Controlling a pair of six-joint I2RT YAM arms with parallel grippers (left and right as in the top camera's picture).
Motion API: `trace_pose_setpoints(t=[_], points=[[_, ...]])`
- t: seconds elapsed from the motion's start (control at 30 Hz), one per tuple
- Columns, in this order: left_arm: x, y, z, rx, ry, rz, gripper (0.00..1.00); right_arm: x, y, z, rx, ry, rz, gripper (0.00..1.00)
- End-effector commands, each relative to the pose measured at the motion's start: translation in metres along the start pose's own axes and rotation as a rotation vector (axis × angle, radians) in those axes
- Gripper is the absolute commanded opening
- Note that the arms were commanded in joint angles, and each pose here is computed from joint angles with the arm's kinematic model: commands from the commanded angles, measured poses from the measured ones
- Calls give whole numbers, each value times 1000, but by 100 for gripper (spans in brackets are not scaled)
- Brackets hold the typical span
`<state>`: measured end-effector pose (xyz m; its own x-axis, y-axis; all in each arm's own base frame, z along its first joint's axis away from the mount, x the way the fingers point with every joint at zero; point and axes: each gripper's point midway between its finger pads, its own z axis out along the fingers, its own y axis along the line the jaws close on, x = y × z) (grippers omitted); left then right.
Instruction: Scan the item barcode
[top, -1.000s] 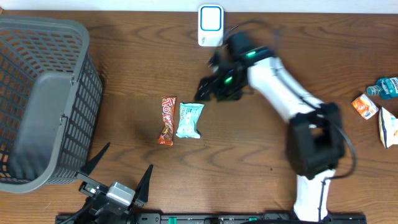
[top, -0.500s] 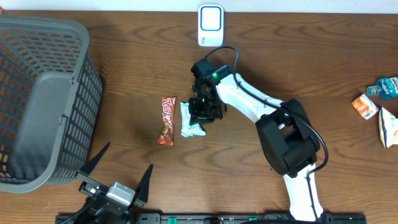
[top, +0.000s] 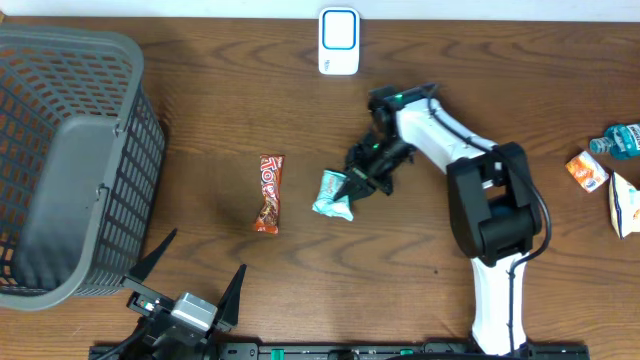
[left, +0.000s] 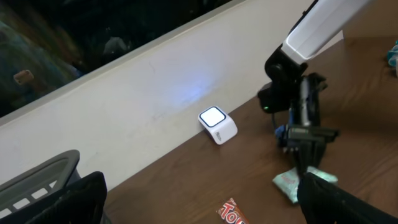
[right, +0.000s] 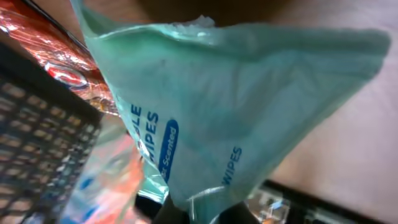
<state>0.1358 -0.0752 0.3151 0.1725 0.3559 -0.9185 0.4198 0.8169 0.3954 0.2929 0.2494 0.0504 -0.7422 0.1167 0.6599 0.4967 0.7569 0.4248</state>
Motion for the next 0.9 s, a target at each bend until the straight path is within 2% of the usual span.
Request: trace_pose_setpoints(t=[0.0,0.17,0.3,0.47,0.53,0.63,0.7,0.73,0.8,0.83,0.87], points=[[-1,0,-1,-1,-6,12,98,24,-8,-15,-59,140,194,1],[0,0,-1,-1,-6,12,98,51,-24,-33,-19,244,396,1],[0,0,-1,-1,-6,12,98,52,-28,-42,-30,257,450,2],[-1,0,-1,0,-6,12,98,49,-29,-44,-17,256,609,2],[0,0,-1,-1,-6,12,98,38,-39,-41,28,191,564,1],[-1,0,-1,0,-7,12,98,-4,-60,-37,118,-10,449,2],[-1,0,-1,0,-7,12,98,-37,-57,-36,121,-140,286,21],[-1,0,-1,0,-7,12,98,-51,-48,-36,97,-184,176,36],[-1,0,-1,-1,-6,12,98,-72,-28,-34,53,-260,6,54],[-1,0,-1,0,-6,12,98,-76,-22,-34,36,-275,-27,41],[0,0,-1,-1,-6,12,98,-78,-16,-35,17,-282,-46,20]])
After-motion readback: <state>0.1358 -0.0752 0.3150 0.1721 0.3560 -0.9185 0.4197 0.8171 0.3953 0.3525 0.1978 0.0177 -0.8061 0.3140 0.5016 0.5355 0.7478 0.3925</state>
